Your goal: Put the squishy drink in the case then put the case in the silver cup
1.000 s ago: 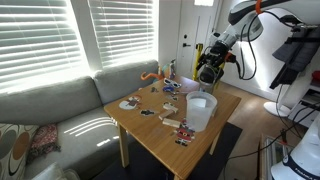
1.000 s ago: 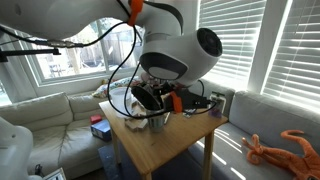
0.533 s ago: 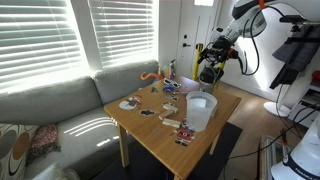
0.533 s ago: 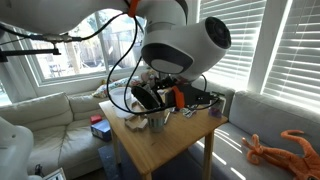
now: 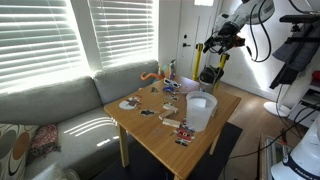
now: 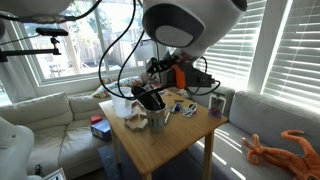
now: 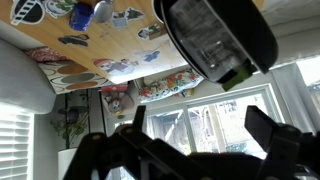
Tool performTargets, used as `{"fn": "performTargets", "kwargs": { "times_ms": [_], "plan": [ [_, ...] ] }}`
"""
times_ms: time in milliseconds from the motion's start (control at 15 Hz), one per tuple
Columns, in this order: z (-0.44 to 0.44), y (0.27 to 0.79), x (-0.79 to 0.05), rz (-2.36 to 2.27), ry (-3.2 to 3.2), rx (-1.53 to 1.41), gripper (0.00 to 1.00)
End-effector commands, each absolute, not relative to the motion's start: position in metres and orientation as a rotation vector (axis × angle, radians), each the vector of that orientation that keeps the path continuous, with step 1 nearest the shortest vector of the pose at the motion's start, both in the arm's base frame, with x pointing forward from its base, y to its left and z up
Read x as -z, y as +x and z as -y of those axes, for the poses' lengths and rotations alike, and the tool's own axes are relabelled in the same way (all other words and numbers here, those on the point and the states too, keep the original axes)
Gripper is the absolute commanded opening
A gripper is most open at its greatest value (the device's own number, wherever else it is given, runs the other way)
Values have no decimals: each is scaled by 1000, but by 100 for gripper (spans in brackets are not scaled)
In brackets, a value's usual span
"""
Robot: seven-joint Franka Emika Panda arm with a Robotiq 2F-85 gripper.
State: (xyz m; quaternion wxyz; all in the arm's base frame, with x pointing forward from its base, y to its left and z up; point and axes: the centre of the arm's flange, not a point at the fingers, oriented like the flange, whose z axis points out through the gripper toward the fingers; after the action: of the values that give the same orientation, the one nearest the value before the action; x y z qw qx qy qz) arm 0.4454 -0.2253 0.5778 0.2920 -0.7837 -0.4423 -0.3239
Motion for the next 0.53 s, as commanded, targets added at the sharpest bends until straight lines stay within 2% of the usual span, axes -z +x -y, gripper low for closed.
{"fn": "performTargets", "kwargs": {
  "times_ms": [0,467],
  "plan": [
    [220,442,-630,1064,-2148,752,100],
    [193,436,-681,737,-2495,590,100]
  ]
}}
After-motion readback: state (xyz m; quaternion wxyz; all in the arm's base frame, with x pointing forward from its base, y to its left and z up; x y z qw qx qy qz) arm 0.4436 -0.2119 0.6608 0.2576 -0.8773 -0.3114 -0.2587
